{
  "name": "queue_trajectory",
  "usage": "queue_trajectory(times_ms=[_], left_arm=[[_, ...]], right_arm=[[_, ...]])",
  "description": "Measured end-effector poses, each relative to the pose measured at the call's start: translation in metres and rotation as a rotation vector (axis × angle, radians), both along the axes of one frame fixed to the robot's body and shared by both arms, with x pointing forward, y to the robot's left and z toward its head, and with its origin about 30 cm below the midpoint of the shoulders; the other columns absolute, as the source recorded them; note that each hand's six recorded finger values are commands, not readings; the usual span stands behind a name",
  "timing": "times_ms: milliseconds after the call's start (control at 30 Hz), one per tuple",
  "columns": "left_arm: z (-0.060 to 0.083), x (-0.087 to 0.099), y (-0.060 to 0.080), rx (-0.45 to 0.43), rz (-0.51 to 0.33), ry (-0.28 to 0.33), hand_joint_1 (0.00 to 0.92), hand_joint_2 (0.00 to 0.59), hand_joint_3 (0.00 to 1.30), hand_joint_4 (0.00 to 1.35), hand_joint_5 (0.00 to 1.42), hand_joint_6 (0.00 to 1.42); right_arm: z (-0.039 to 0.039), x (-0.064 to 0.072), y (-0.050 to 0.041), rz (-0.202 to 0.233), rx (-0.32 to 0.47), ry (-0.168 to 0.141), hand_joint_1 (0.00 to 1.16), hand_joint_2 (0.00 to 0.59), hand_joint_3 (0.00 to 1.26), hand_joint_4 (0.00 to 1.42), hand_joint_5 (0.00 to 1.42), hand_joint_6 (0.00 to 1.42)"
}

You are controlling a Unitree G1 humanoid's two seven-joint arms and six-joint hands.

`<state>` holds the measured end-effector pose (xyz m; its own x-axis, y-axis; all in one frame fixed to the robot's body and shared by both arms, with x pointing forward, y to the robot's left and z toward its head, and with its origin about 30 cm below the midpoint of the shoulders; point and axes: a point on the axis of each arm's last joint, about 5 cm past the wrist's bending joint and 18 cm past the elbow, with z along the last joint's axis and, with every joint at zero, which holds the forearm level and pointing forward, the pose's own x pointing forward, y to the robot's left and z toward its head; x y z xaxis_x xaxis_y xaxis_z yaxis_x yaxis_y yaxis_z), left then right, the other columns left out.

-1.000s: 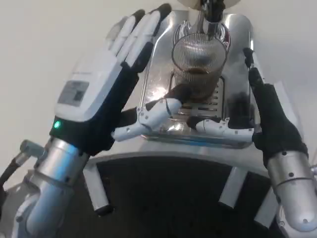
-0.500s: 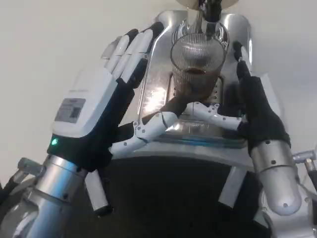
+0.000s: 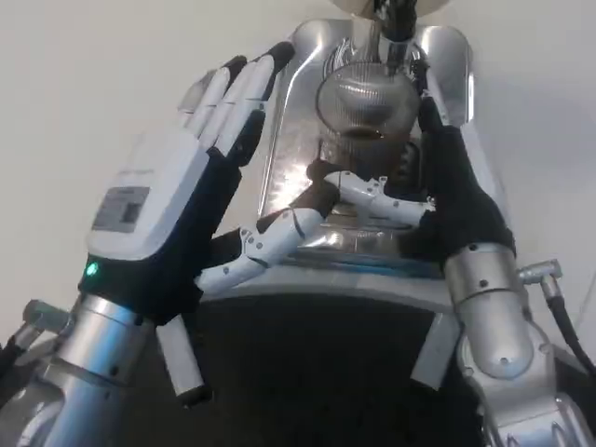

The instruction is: Grasp the cup under the faucet to collect the drink, then remove the cup.

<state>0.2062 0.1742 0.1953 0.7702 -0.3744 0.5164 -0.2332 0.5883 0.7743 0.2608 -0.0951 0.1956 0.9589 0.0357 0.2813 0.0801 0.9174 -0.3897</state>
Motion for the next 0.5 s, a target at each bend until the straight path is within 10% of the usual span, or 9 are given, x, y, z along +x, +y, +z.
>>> queue_trajectory(times_ms=[333, 500], left_arm=[[0.0, 0.0, 0.001, -0.002, 0.005, 0.005, 0.0, 0.263, 0.0, 0.0, 0.0, 0.0], [0.001, 0.001, 0.003, -0.011, 0.012, 0.004, 0.0, 0.264, 0.0, 0.0, 0.0, 0.0]], right_arm=[[-0.0087, 0.002, 0.0073, -0.024, 0.002, -0.041, 0.8, 0.081, 0.03, 0.01, 0.01, 0.1], [-0.0114, 0.002, 0.0102, -0.045, -0.007, -0.051, 1.02, 0.145, 0.11, 0.1, 0.13, 0.28]])
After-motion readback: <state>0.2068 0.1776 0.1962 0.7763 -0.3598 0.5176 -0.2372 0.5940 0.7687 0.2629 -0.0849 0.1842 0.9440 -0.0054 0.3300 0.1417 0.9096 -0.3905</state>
